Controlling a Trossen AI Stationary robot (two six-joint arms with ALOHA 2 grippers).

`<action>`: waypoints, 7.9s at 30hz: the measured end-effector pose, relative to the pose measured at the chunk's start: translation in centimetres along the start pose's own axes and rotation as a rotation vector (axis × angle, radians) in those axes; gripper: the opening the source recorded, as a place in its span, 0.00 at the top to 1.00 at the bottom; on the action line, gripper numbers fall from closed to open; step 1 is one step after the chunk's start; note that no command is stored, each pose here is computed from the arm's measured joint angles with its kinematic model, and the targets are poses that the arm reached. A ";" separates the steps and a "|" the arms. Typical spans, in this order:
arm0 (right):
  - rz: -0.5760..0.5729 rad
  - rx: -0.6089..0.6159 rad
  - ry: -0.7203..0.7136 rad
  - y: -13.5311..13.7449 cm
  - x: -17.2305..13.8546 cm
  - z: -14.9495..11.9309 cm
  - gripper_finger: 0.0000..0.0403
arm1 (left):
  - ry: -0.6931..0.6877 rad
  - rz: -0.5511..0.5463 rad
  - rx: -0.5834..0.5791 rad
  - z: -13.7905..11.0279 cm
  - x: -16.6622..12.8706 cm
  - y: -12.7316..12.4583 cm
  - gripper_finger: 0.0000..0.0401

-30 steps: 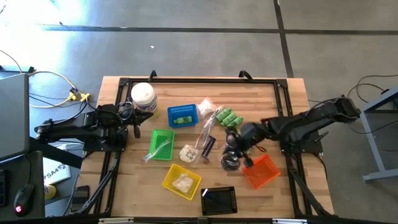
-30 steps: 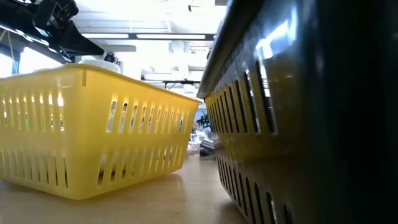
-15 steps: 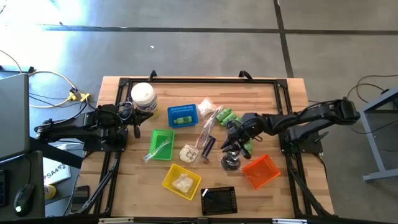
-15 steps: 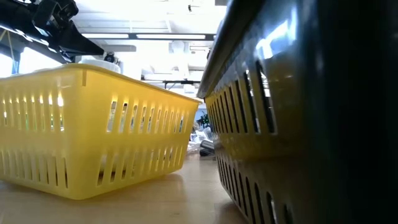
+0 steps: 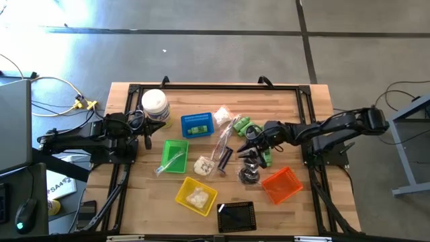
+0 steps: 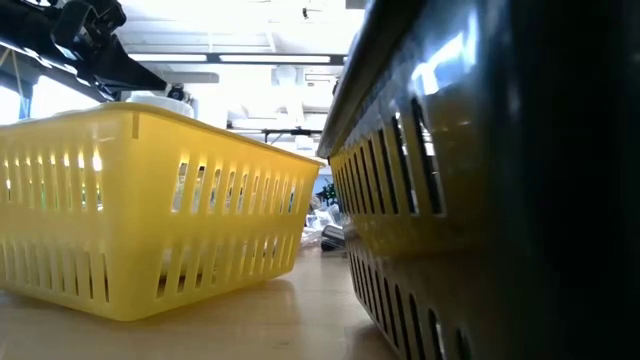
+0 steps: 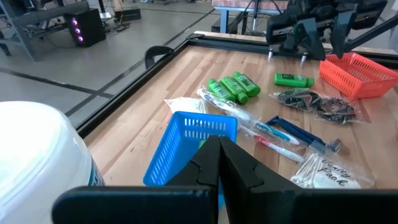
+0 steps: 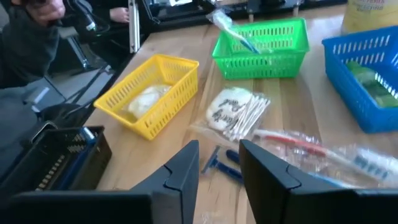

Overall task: Pick & Place Travel size toiletries
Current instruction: Put the black hairbrush into the orange bin, then put the green shampoo into the blue bin

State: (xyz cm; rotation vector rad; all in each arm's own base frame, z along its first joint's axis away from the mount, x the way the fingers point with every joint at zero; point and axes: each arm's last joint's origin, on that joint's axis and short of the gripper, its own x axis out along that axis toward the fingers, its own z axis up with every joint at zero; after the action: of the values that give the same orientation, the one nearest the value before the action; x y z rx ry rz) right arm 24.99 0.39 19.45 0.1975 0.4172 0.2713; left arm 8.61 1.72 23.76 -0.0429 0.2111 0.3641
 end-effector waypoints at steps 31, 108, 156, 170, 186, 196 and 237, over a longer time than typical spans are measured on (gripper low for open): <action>-0.042 0.054 0.309 3.2 3.3 -2.7 0.52 | -0.015 0.007 -0.004 0.1 0.0 0.0 1.00; -0.005 0.121 0.578 13.9 -4.8 -0.6 0.99 | -0.017 0.001 -0.004 0.2 0.0 0.0 1.00; -0.263 0.342 0.921 16.1 -2.5 -2.5 0.59 | -0.014 -0.018 -0.007 0.1 0.0 -0.1 1.00; -0.621 0.413 0.597 11.0 -1.8 3.9 0.59 | -0.014 -0.017 -0.007 0.1 0.0 -0.1 1.00; -0.670 0.437 0.533 2.5 -1.8 6.5 0.59 | -0.013 -0.028 -0.007 0.1 0.0 -0.1 1.00; -0.834 0.718 0.668 0.9 -2.9 2.6 0.59 | -0.012 -0.045 -0.007 0.1 0.0 -0.1 1.00; -0.843 0.890 0.968 -2.9 2.0 -6.2 0.26 | -0.018 -0.079 -0.008 0.2 0.0 -0.2 1.00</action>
State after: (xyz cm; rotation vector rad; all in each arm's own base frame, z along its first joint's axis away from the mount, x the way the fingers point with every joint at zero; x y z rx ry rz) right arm 24.76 -0.88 12.46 0.7386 1.5215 -0.7194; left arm 8.72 1.51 23.97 -0.0560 0.1893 0.2870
